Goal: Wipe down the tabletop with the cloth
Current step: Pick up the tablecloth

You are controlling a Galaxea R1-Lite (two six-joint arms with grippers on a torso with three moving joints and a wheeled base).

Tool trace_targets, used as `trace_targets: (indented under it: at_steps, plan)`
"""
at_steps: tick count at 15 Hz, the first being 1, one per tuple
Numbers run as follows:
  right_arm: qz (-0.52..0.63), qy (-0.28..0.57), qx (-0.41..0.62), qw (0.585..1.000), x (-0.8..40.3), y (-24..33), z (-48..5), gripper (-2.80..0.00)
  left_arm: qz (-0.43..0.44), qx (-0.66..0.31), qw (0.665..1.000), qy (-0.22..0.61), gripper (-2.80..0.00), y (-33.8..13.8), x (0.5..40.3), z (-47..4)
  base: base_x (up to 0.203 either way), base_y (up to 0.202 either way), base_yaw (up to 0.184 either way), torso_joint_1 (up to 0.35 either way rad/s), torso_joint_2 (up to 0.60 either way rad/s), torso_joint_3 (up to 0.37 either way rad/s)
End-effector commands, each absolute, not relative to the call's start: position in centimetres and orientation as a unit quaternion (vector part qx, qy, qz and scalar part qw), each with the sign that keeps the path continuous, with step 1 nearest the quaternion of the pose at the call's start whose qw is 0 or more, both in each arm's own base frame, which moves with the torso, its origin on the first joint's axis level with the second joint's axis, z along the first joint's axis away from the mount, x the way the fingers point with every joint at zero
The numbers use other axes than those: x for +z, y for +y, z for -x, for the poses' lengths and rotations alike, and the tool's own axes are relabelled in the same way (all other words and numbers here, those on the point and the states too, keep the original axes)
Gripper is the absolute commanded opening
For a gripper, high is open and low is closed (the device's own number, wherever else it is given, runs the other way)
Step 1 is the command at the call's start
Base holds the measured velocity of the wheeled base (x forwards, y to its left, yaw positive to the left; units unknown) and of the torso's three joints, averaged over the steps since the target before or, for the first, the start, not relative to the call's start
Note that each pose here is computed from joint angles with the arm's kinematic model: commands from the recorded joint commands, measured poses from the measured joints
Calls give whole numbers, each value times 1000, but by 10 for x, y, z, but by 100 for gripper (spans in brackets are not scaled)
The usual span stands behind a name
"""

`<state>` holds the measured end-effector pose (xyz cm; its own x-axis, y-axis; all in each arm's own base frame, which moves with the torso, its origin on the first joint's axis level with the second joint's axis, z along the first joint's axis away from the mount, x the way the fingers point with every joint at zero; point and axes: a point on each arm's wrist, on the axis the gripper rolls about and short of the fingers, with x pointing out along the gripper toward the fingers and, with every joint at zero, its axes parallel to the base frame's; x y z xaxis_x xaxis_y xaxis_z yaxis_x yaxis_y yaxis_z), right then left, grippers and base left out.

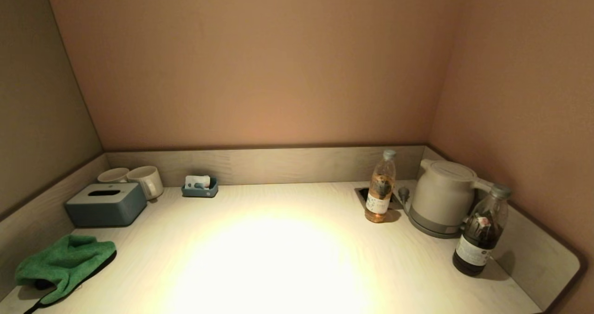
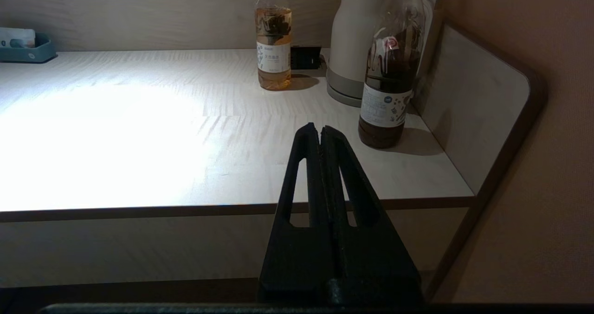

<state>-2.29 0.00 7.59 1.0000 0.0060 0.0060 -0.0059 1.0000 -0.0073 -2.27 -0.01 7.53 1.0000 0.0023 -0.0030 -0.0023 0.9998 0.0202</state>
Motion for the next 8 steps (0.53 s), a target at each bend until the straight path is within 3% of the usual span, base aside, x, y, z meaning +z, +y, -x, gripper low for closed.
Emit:
trace_targets:
  at_steps: [1, 5, 8]
  plan:
    - [4, -3, 2, 1000, 76, 0, 23, -280, -10, 2, 1000, 2, -280, 0, 75, 23, 0, 0, 0, 0, 0, 0]
    - [4, -3, 3, 1000, 76, 0, 23, -280, -7, 3, 1000, -13, -280, 0, 83, 25, 0, 0, 0, 0, 0, 0]
    - [4, -3, 3, 1000, 76, 0, 23, -280, 15, -2, 998, -67, -280, 0, 124, 40, 0, 0, 0, 0, 0, 0]
